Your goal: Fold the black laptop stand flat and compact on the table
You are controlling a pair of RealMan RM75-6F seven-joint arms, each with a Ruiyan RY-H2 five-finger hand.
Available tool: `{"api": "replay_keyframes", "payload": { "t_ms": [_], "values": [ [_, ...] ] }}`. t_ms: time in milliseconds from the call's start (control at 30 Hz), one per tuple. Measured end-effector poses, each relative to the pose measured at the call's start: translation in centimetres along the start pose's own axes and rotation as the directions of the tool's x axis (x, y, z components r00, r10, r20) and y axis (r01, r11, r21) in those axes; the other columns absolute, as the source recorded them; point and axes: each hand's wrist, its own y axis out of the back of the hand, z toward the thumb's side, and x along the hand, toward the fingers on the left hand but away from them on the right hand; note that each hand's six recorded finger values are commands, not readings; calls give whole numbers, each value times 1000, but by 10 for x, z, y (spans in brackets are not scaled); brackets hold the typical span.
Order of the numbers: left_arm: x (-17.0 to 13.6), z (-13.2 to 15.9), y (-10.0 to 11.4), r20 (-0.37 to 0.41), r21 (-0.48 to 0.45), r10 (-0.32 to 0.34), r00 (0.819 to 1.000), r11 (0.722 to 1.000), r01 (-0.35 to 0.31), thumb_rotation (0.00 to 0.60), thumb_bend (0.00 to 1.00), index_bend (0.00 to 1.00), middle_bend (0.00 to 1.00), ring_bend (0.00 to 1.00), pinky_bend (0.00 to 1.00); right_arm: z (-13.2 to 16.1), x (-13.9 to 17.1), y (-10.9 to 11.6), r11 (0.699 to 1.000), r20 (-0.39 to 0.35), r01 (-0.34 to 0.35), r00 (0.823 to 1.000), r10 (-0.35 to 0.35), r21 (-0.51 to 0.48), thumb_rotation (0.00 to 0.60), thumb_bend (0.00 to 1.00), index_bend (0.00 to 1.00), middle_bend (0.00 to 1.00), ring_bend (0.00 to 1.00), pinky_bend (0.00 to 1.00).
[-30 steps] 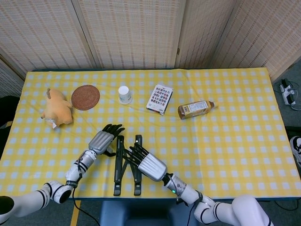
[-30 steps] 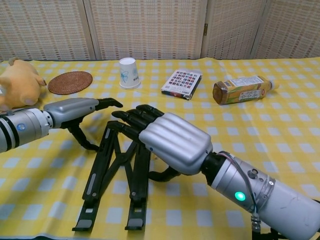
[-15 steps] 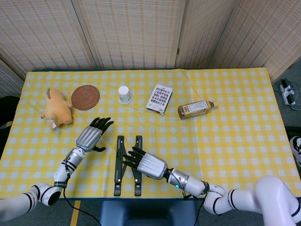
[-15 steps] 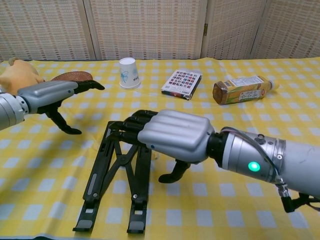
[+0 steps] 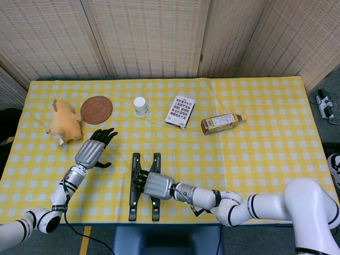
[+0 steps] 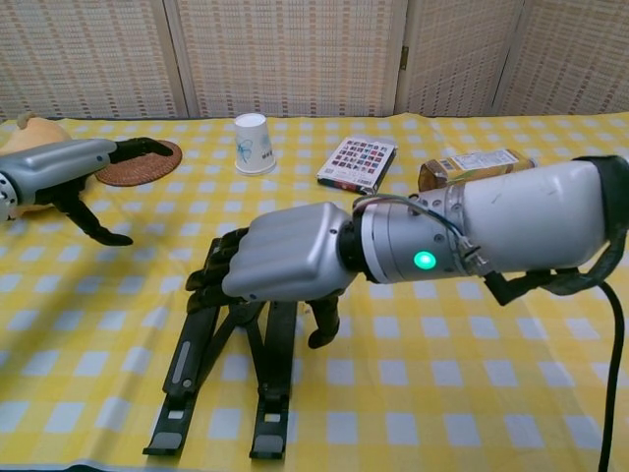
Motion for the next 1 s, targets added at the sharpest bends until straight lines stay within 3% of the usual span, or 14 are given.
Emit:
{"api": "replay_keyframes", "payload": {
  "t_ms": [400,1000],
  "values": [
    [-6,-18,2,-35,-25,4,999,1000,-5,600,205,0,26,0,0,16,-23,-10,998,-38,-31,999,33,53,600,249,0,0,0,0],
    [-7,-29,2,-61,-33,5,998,999,-7,600,205,0,16,0,0,16,-42,-8,997,-57,-69,996,72,39,600,250,0,0,0,0]
  ]
}}
